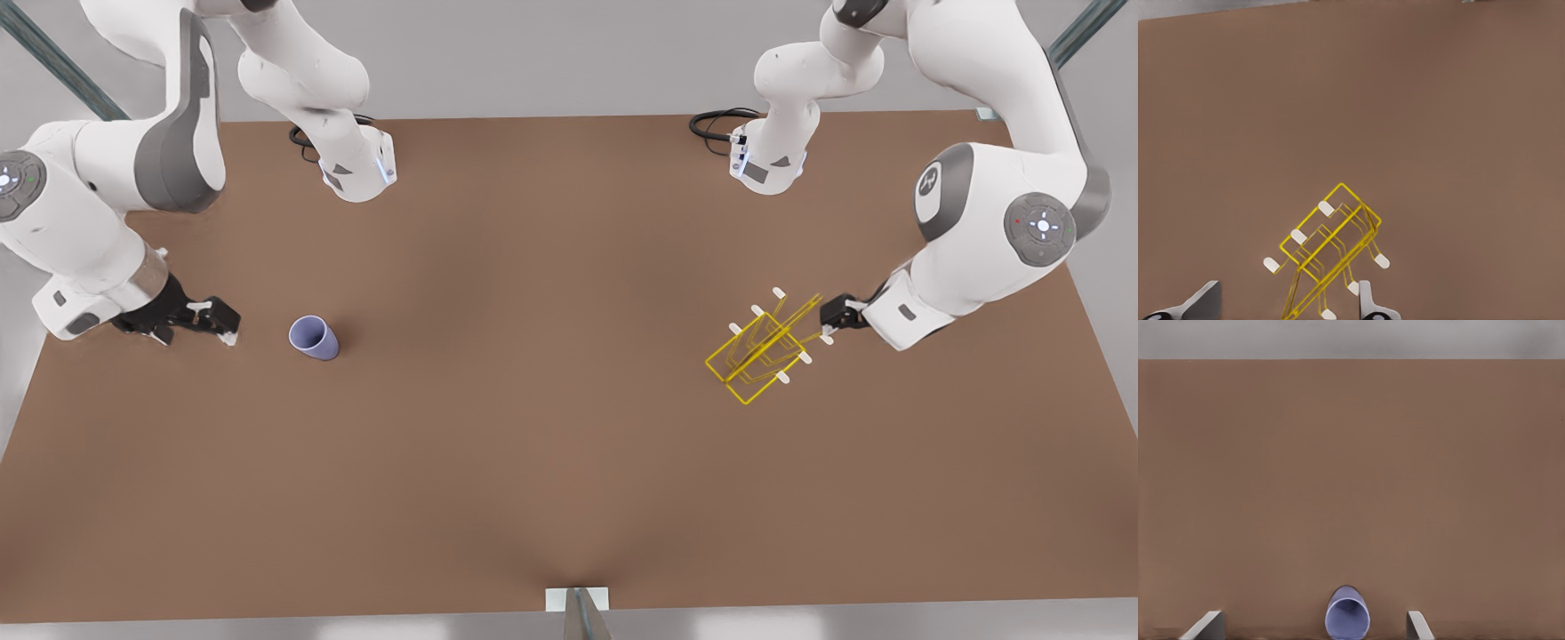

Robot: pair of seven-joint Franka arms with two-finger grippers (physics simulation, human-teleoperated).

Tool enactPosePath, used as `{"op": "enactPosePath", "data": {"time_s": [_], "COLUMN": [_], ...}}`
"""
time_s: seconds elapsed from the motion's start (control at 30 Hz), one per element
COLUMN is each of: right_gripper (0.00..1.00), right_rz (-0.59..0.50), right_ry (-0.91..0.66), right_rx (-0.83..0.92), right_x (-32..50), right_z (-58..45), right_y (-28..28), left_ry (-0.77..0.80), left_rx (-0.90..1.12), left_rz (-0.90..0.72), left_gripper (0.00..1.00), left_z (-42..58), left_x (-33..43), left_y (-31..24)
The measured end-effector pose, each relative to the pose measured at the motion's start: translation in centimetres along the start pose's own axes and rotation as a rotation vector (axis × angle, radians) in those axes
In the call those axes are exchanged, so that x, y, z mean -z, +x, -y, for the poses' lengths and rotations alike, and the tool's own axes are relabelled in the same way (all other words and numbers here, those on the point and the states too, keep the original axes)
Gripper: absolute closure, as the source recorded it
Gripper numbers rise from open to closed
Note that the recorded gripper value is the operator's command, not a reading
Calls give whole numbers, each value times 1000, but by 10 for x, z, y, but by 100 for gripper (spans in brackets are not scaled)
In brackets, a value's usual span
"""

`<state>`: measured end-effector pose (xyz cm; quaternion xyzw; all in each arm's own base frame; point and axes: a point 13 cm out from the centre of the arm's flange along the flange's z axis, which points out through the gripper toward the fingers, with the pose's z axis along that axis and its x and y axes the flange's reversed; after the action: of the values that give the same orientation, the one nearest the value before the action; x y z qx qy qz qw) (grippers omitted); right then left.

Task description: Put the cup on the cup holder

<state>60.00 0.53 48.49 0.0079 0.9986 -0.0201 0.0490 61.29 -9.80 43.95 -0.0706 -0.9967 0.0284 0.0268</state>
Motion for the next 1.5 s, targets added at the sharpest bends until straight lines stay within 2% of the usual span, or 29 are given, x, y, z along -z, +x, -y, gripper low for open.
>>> {"op": "enactPosePath", "data": {"time_s": [0.1,0.17,0.3,0.4,0.5,0.6,0.8,1.1,1.27,1.5], "right_gripper": [0,0,0,0,0,0,0,0,0,0], "right_rz": [-24,-87,-225,-319,-392,-374,-315,-181,-121,-91], "right_ry": [4,-4,-26,-19,9,38,14,27,9,-13], "right_rx": [27,54,92,115,156,151,156,-58,16,162], "right_x": [13,-13,-84,-130,-174,-183,-214,-236,-243,-250], "right_z": [-19,-36,-60,-71,-85,-77,-85,23,-15,-92], "right_y": [18,19,23,56,115,147,134,141,123,124], "left_ry": [-8,-11,-17,-24,-41,-52,-104,-139,-159,-168], "left_rx": [-3,-4,-154,-135,-121,-84,-50,-8,8,21], "left_rz": [22,5,-50,-75,-82,-93,-127,-144,-160,-186], "left_gripper": [0,0,0,0,0,0,0,0,0,0], "left_z": [6,12,131,144,154,149,146,142,138,140], "left_x": [0,-4,-22,-33,-36,-45,-77,-109,-125,-144], "left_y": [-7,-3,18,20,24,21,15,8,8,8]}}
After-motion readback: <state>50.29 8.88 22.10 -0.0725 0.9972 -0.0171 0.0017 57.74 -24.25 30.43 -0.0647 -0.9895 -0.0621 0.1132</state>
